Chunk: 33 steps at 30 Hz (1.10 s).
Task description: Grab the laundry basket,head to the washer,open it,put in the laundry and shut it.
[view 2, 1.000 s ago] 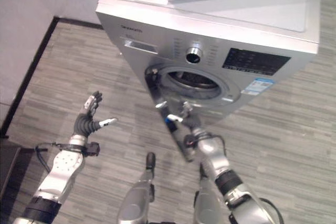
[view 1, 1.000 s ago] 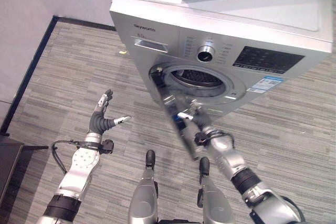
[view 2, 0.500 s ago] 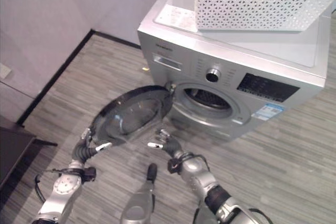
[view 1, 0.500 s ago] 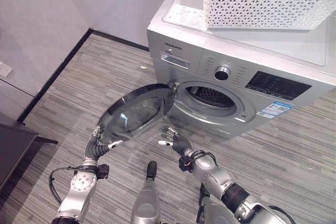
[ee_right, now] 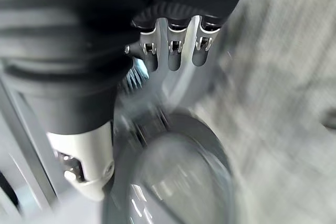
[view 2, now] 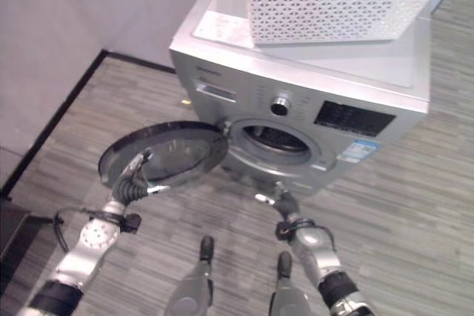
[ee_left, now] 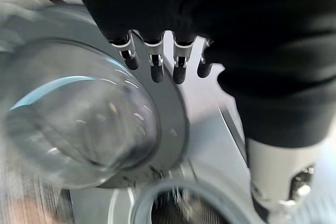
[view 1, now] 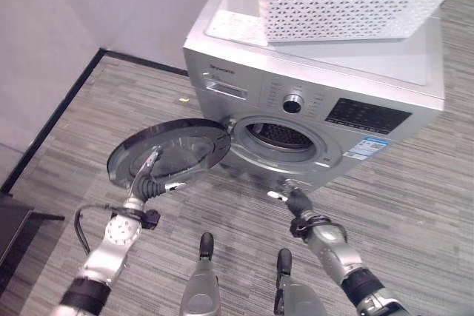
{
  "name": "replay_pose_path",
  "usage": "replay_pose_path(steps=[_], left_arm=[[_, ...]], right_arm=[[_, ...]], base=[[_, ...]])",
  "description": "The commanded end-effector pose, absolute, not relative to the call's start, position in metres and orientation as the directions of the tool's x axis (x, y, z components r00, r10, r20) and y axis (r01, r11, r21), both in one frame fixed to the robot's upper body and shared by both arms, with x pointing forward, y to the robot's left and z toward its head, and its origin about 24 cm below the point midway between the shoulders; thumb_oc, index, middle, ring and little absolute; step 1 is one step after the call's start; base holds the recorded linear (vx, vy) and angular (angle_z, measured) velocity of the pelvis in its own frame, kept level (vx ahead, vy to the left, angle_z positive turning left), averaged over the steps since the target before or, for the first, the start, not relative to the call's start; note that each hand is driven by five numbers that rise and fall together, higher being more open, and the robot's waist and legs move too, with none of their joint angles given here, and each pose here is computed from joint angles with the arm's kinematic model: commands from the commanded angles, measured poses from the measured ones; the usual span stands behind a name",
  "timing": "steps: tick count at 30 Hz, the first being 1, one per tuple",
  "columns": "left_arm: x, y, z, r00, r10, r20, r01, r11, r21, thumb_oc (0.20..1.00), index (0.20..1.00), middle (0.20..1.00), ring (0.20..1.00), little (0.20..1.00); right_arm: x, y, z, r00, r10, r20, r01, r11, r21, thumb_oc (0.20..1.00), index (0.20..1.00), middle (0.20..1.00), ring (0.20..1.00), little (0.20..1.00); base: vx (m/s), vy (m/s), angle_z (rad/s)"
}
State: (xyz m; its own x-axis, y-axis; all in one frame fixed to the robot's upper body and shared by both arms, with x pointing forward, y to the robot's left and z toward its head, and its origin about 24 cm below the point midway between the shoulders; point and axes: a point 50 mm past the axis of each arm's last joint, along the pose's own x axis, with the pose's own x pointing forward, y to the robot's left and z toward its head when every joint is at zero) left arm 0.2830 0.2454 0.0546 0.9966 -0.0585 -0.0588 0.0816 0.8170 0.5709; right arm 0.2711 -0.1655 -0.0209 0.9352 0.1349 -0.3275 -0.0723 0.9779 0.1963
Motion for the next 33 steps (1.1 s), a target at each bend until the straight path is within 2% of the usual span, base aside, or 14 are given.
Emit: replay_pose_path(steps=[1, 3, 5, 9, 12, 18, 24, 26, 28, 33], left_arm=[[0.318, 0.258, 0.068, 0.970, -0.123, -0.209, 0.237, 0.668, 0.706, 1.000, 1.000, 1.000, 1.000, 1.000], [0.331, 0.267, 0.071, 0.937, -0.124, -0.327, 0.332, 0.606, 0.723, 1.000, 1.000, 1.000, 1.000, 1.000], [0.327, 0.283, 0.055, 0.854, -0.084, -0.513, 0.463, 0.572, 0.677, 1.000, 1.000, 1.000, 1.000, 1.000], [0.319, 0.297, 0.033, 0.767, -0.012, -0.641, 0.516, 0.604, 0.607, 1.000, 1.000, 1.000, 1.000, 1.000], [0.307, 0.294, 0.007, 0.764, 0.029, -0.645, 0.478, 0.645, 0.596, 1.000, 1.000, 1.000, 1.000, 1.000], [0.294, 0.287, -0.013, 0.757, 0.036, -0.652, 0.465, 0.672, 0.577, 1.000, 1.000, 1.000, 1.000, 1.000], [0.304, 0.299, 0.004, 0.867, 0.208, -0.453, 0.201, 0.685, 0.700, 1.000, 1.000, 1.000, 1.000, 1.000], [0.298, 0.308, 0.010, 0.891, 0.291, -0.350, 0.045, 0.708, 0.705, 1.000, 1.000, 1.000, 1.000, 1.000], [0.295, 0.310, 0.010, 0.892, 0.302, -0.337, 0.027, 0.707, 0.706, 1.000, 1.000, 1.000, 1.000, 1.000], [0.290, 0.312, 0.012, 0.900, 0.323, -0.292, -0.016, 0.694, 0.719, 1.000, 1.000, 1.000, 1.000, 1.000]], right_arm=[[0.281, -0.176, 0.009, 0.981, 0.109, -0.160, -0.072, 0.973, 0.220, 1.000, 1.000, 1.000, 1.000, 1.000], [0.285, -0.187, 0.018, 0.990, 0.071, -0.122, -0.043, 0.975, 0.219, 1.000, 1.000, 1.000, 1.000, 1.000], [0.287, -0.197, 0.029, 0.996, 0.040, -0.074, -0.022, 0.973, 0.229, 1.000, 1.000, 1.000, 1.000, 1.000], [0.287, -0.207, 0.044, 1.000, -0.017, 0.001, 0.017, 0.964, 0.266, 1.000, 1.000, 1.000, 1.000, 1.000], [0.281, -0.229, 0.057, 0.990, -0.121, 0.068, 0.093, 0.942, 0.322, 1.000, 1.000, 1.000, 1.000, 1.000], [0.275, -0.244, 0.059, 0.985, -0.153, 0.074, 0.124, 0.946, 0.300, 1.000, 1.000, 1.000, 1.000, 1.000], [0.266, -0.255, 0.074, 0.967, -0.197, 0.161, 0.148, 0.951, 0.271, 1.000, 1.000, 1.000, 1.000, 1.000], [0.263, -0.266, 0.099, 0.929, -0.251, 0.273, 0.188, 0.953, 0.236, 1.000, 1.000, 1.000, 1.000, 1.000], [0.262, -0.269, 0.106, 0.913, -0.270, 0.304, 0.204, 0.951, 0.233, 1.000, 1.000, 1.000, 1.000, 1.000], [0.250, -0.296, 0.169, 0.762, -0.361, 0.538, 0.349, 0.928, 0.130, 1.000, 1.000, 1.000, 1.000, 1.000]], base=[[-0.05, -0.001, -0.11], [-0.07, -0.001, -0.13], [-0.05, 0.005, -0.16], [-0.03, -0.003, -0.29], [-0.03, 0.013, -0.46], [0.00, -0.003, -0.14], [0.03, -0.070, 0.05], [0.08, -0.177, 0.12], [0.04, -0.123, 0.09], [-0.01, -0.072, 0.19]])
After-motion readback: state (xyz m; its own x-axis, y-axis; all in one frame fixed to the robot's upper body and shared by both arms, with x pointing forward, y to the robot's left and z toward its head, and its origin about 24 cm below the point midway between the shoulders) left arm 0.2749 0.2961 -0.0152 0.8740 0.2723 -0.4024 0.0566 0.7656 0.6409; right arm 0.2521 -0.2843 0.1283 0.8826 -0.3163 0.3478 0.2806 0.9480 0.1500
